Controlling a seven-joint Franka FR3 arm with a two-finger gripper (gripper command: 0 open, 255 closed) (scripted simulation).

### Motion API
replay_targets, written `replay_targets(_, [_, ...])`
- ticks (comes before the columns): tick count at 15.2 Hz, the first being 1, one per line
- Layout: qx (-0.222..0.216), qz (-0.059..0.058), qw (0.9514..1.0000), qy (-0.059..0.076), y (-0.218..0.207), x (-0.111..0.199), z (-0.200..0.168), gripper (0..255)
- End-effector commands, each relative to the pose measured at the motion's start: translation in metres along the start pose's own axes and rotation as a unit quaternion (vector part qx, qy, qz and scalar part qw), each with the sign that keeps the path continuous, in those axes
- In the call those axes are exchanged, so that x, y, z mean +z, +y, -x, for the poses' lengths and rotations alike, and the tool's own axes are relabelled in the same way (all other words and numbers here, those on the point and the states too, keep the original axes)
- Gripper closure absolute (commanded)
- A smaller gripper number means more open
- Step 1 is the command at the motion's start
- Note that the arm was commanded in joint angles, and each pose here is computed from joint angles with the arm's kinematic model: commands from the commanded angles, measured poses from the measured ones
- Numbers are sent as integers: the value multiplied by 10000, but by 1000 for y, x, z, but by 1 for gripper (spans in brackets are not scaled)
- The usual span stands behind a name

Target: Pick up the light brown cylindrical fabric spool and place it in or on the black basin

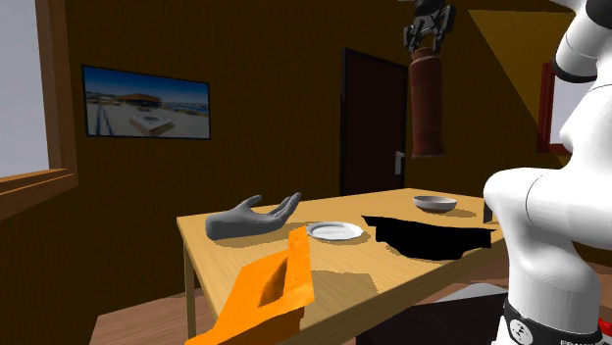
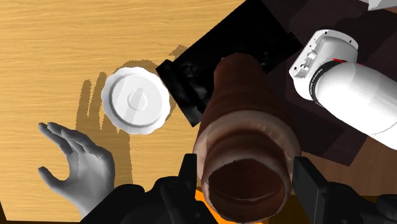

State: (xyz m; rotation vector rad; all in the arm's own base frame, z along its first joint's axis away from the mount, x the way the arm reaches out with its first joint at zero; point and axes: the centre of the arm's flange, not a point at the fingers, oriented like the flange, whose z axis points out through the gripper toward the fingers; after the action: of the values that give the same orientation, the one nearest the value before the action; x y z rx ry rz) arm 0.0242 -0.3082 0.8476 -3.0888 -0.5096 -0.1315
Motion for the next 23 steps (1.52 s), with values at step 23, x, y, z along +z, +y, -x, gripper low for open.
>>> replay_targets(23, [-3,8,10000,-1,-1,127,11,255])
